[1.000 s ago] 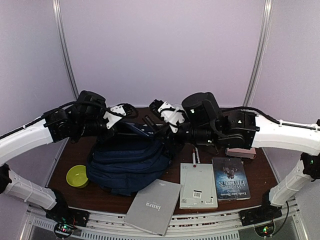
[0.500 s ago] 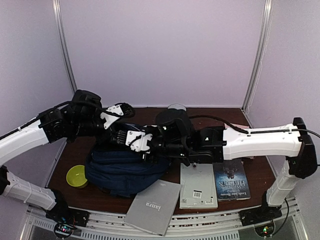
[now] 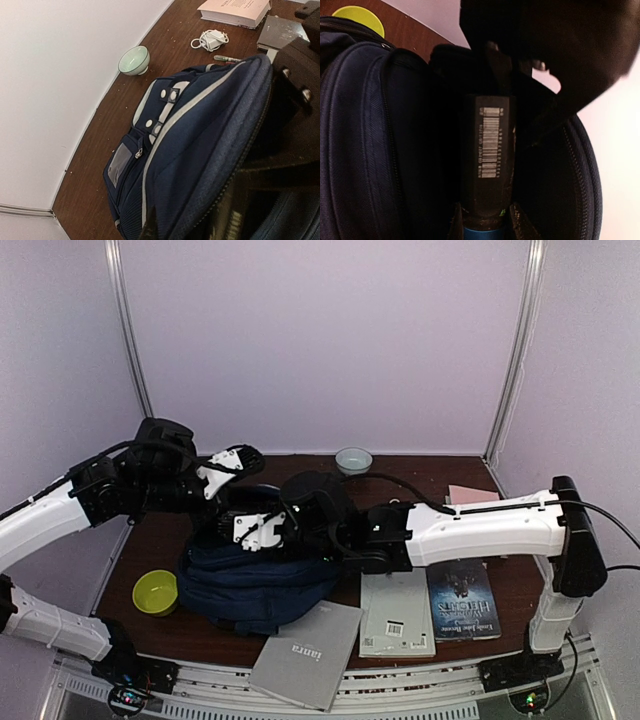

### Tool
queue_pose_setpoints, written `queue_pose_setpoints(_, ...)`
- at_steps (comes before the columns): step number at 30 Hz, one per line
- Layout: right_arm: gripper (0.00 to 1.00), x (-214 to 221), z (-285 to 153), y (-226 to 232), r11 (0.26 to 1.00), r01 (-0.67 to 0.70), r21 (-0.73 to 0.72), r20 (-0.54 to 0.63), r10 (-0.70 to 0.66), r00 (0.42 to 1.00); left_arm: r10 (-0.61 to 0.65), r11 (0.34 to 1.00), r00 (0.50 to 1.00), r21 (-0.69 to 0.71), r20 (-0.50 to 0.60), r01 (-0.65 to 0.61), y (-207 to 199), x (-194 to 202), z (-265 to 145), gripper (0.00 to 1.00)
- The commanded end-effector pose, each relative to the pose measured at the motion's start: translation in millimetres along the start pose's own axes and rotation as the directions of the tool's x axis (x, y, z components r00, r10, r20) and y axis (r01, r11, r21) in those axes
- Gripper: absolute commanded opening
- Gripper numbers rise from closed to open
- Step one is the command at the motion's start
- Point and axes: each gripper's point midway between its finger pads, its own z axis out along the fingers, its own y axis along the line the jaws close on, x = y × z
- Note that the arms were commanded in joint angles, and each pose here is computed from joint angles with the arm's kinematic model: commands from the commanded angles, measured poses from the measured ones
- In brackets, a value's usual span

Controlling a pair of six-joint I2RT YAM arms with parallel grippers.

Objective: Pack the student bag
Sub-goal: Place the pen in the upper front pocket of the bag.

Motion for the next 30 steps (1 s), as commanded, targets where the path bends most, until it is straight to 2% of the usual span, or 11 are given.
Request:
queue_pose_setpoints(1, 0.01, 47.8, 9.6, -22.5, 0.995, 0.002, 0.101, -0.193, 0.017, 0.981, -0.023, 0.998, 0.967, -0.044, 0.253, 0.035, 18.6, -61.2, -31.5, 0.0)
queue_pose_setpoints(5, 0.25, 62.4, 6.9, -19.1, 0.994, 0.0, 0.11, -0.252, 0.028, 0.967, -0.037, 0.996, 0.972, -0.068, 0.232, 0.054, 24.6, -58.1, -27.9, 0.0)
queue_pose_setpoints(9, 0.47, 64.9, 3.4, -13.6, 0.994, -0.048, 0.095, -0.247, 0.07, 0.966, -0.054, 0.995, 0.975, -0.072, 0.214, 0.071, 26.8, -56.1, -22.3, 0.0)
queue_pose_setpoints(12, 0.55, 61.9, 1.4, -9.4, 0.995, -0.074, 0.069, -0.23, 0.088, 0.969, -0.064, 0.994, 0.978, -0.072, 0.199, 0.079, 27.6, -53.9, -18.5, 0.0)
queue_pose_setpoints(18, 0.58, 52.3, -10.0, -7.0, 0.99, -0.141, 0.027, -0.182, 0.143, 0.973, -0.074, 0.993, 0.981, -0.082, 0.178, 0.09, 30.3, -50.3, -14.3, 0.0)
queue_pose_setpoints(21, 0.58, 35.4, -31.2, -11.5, 0.971, -0.239, -0.023, -0.102, 0.235, 0.967, -0.082, 0.991, 0.982, -0.091, 0.168, 0.098, 32.7, -48.3, -12.6, 0.0)
queue_pose_setpoints(23, 0.57, 21.3, -52.9, -11.4, 0.937, -0.334, -0.103, -0.02, 0.334, 0.942, -0.087, 0.989, 0.984, -0.104, 0.157, 0.104, 35.3, -46.3, -11.8, 0.0)
queue_pose_setpoints(26, 0.56, 7.7, -92.1, -19.2, 0.867, -0.461, -0.189, 0.101, 0.484, 0.869, -0.098, 0.986, 0.985, -0.124, 0.14, 0.115, 39.9, -43.5, -10.4, 0.0)
queue_pose_setpoints(27, 0.56, 4.5, -110.3, -32.8, 0.837, -0.513, -0.189, 0.16, 0.542, 0.825, -0.1, 0.985, 0.985, -0.128, 0.138, 0.118, 40.9, -43.5, -10.2, 0.0)
queue_pose_setpoints(28, 0.57, 12.5, -114.8, -29.1, 0.811, -0.551, -0.198, 0.157, 0.581, 0.799, -0.103, 0.984, 0.985, -0.129, 0.137, 0.121, 41.1, -43.1, -9.7, 0.0)
queue_pose_setpoints(30, 0.57, 20.7, -139.4, -47.6, 0.736, -0.646, -0.202, 0.217, 0.677, 0.703, -0.107, 0.984, 0.985, -0.126, 0.136, 0.125, 41.0, -42.9, -8.8, 0.0)
